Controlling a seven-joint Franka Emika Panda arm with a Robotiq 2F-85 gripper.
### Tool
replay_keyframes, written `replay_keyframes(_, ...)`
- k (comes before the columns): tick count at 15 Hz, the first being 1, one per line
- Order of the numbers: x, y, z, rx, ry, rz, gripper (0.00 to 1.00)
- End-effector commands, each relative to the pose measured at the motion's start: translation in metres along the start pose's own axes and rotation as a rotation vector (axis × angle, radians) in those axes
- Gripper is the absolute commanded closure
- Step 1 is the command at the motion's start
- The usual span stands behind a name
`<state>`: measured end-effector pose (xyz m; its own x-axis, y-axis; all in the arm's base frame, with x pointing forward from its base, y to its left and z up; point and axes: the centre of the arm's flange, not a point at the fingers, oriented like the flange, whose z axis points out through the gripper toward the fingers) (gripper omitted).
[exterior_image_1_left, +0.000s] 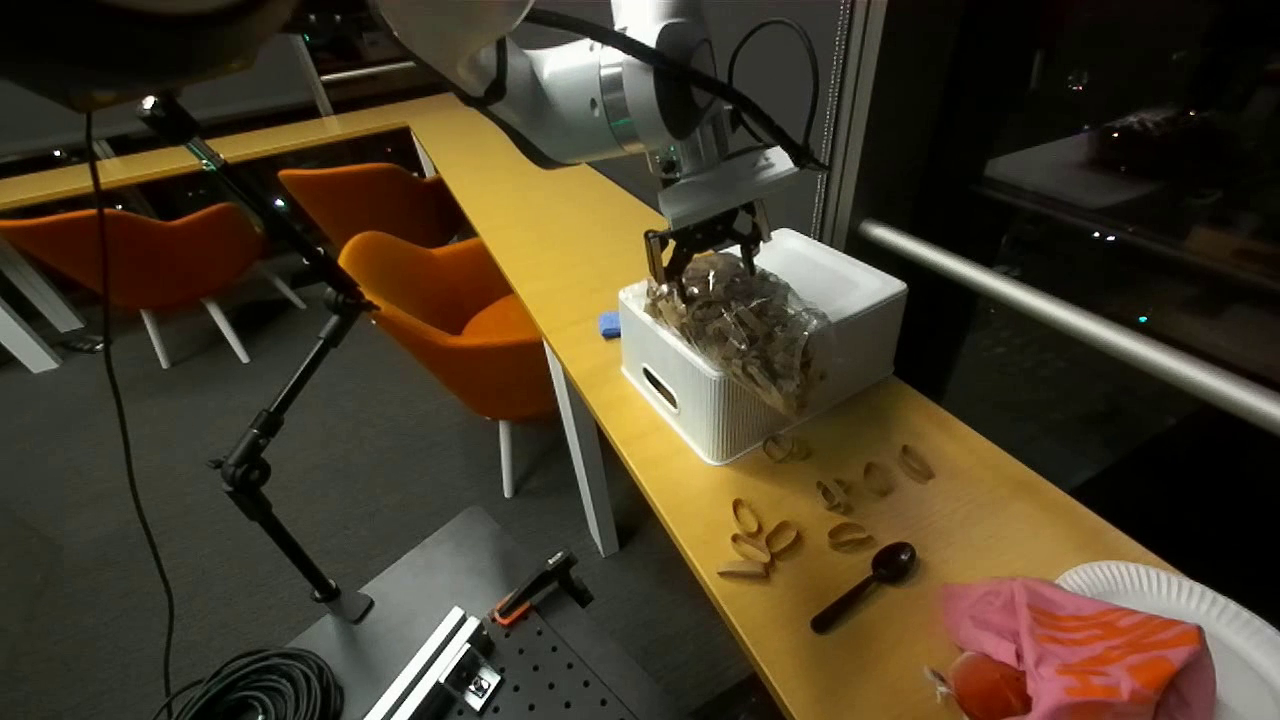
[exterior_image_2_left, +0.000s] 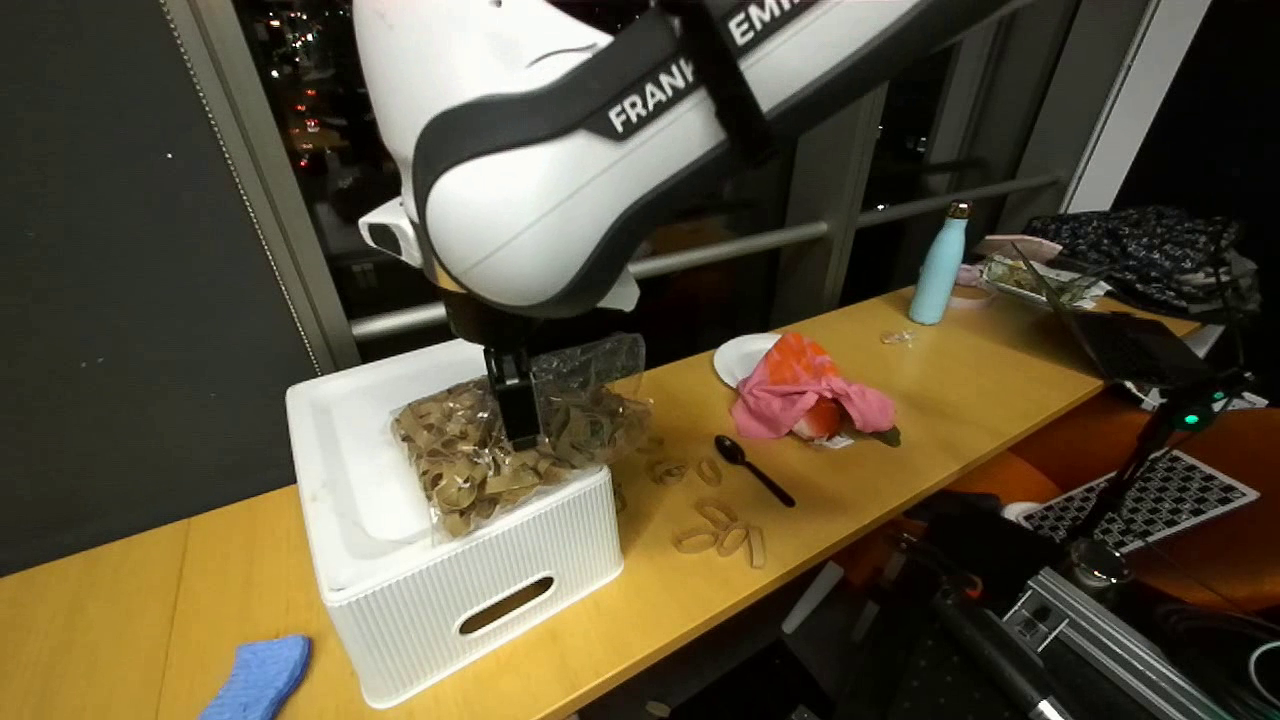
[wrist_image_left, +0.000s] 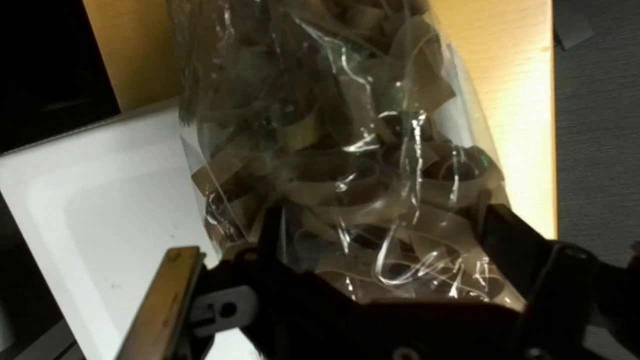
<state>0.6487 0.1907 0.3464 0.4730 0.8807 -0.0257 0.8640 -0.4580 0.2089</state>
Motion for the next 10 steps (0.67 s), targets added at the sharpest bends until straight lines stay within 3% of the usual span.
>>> replay_keyframes(1,0.0134,0.0083,0.0148,-0.049,0.025,-0.018,0.00)
replay_keyframes(2,0.0136,0.0091,0.0178,-0.053,0.031,-0.009,0.25)
replay_keyframes(4,0.0133,0.0084,0.0196,-0.052,0.038,-0.006,0.32)
replay_keyframes(10,0.0137,0.0087,0.0209,-0.047,0.047,0.026,0.79)
